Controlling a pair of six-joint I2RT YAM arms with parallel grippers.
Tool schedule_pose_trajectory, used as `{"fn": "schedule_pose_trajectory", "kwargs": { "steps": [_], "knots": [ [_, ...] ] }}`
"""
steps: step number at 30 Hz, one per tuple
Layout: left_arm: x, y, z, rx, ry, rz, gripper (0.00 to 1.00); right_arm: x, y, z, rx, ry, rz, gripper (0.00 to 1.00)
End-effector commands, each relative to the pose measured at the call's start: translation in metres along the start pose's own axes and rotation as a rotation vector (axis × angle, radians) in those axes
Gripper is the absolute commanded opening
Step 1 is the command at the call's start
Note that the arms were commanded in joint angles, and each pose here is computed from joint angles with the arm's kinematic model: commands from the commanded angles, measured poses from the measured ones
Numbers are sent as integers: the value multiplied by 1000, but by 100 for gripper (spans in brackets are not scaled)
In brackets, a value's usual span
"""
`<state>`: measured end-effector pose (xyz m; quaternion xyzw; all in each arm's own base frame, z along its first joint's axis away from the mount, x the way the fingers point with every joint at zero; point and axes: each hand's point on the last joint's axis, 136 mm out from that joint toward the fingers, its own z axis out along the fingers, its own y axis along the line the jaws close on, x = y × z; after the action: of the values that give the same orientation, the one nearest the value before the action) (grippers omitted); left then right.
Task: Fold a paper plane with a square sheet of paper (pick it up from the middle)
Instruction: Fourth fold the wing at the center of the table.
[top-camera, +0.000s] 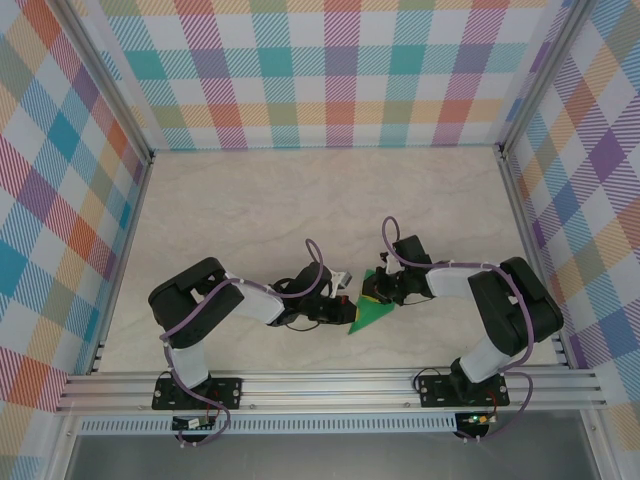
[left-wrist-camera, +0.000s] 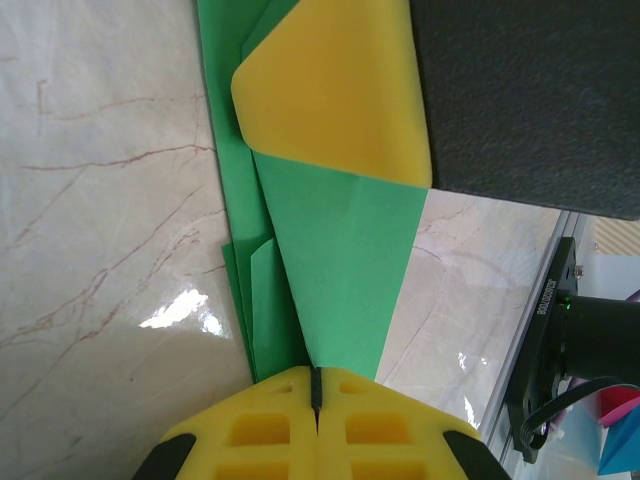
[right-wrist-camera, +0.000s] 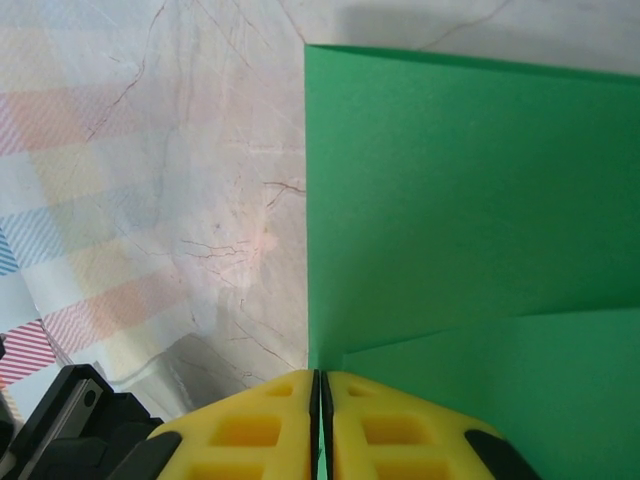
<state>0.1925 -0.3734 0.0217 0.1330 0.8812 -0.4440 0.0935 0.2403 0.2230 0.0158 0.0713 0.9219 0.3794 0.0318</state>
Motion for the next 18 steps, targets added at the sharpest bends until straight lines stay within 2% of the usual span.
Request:
{"fn": "schedule_pose_trajectory", "kwargs": {
  "steps": [1, 4, 9, 18],
  "knots": [
    [25, 50, 1, -167, 46, -80, 0, 1, 3, -7, -7, -23, -32, 13],
    [25, 54, 0, -179, 28, -110, 0, -1, 15, -18, -35, -47, -57, 14],
    [25, 60, -1, -183, -5, -151, 0, -4, 12, -31, 9, -104, -53, 15],
    [26, 63, 0, -181, -13, -167, 0, 2, 18, -19, -55, -28, -48, 15]
  ]
}}
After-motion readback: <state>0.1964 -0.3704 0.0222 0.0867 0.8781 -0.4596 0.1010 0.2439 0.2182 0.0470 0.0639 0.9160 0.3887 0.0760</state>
